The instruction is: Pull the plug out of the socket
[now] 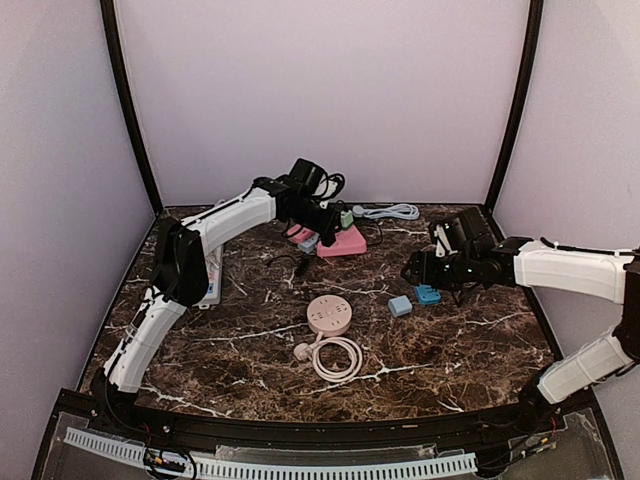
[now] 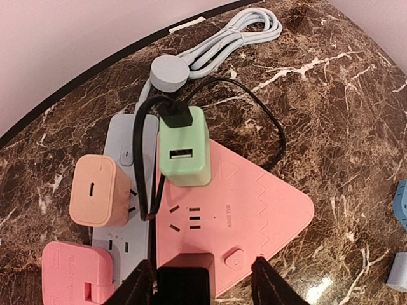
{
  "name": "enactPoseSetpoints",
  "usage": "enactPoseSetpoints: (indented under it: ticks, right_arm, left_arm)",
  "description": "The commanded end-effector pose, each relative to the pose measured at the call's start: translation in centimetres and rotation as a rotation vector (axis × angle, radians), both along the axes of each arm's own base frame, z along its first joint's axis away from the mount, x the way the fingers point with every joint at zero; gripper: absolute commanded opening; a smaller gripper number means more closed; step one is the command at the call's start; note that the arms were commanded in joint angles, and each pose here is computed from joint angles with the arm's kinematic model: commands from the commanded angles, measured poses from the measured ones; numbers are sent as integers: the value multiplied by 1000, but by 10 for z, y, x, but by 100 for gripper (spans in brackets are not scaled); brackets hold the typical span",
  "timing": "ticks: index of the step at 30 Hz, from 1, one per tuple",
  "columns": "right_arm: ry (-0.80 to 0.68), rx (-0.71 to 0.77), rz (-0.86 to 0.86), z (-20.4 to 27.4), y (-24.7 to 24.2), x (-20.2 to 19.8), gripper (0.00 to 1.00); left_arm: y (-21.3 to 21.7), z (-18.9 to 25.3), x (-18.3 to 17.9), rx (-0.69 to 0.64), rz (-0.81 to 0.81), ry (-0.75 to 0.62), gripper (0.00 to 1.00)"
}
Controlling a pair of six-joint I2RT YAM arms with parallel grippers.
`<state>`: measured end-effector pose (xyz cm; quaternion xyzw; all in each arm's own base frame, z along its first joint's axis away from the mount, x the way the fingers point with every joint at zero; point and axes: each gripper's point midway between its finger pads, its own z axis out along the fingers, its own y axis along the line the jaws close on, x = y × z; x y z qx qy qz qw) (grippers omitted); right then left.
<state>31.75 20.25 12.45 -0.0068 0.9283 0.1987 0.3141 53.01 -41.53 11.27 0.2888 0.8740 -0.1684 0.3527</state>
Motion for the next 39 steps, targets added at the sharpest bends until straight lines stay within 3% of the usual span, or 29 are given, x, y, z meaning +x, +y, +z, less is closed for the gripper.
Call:
enactPoseSetpoints:
  ticks: [1,6,17,23,32,39]
  right_arm:
    - [-22,20,7,7,6,10,76]
    - [-14,13,9,4,7,11,75]
    - [-6,33,30,5,11,8,75]
    - [2,56,46,5,17,8,75]
    - [9,126,85,9,34,11,75]
    - [10,154,115,8,46,18,74]
  left_arm:
    - [10,1,1,38,23,3,53]
    - [10,3,2,31,28,4,54]
    - [10,-9,-7,32,12,54,38]
    - [12,-16,-14,45,5,85,36]
    - [4,-6,-39,41,-30,104,16]
    - [1,7,-70,54,-51,121,11]
